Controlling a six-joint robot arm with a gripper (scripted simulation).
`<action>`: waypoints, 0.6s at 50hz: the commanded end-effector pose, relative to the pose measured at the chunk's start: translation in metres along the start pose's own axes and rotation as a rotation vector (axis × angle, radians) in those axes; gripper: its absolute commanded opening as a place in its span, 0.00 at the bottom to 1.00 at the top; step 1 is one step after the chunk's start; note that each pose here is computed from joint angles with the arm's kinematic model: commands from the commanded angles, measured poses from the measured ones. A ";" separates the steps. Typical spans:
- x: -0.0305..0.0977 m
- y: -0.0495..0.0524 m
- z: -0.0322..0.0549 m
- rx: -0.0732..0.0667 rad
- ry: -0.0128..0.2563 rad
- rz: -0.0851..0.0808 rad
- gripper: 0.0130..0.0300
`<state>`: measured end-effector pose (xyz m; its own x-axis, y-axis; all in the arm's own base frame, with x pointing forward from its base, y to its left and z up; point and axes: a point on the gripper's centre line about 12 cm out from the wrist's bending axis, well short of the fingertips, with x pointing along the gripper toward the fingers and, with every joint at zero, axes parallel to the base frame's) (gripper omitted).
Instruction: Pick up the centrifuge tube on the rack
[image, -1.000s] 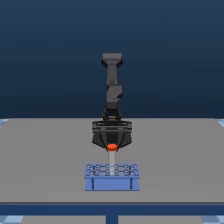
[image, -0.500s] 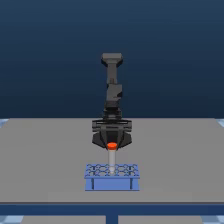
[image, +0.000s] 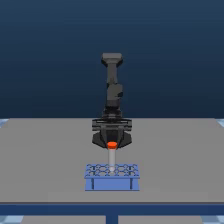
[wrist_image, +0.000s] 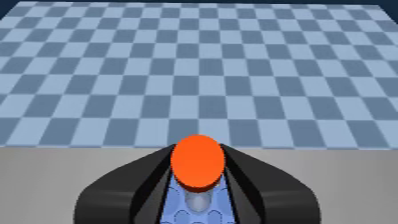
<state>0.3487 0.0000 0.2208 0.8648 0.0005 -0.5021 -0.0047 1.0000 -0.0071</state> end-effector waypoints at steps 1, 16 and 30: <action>-0.001 0.000 0.0010 0.008 0.000 0.000 0.00; -0.001 0.000 0.0026 0.008 0.000 -0.001 0.00; -0.002 0.000 0.0040 0.008 0.000 -0.002 0.00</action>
<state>0.3487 -0.0001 0.2248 0.8646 -0.0011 -0.5025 0.0016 1.0000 0.0006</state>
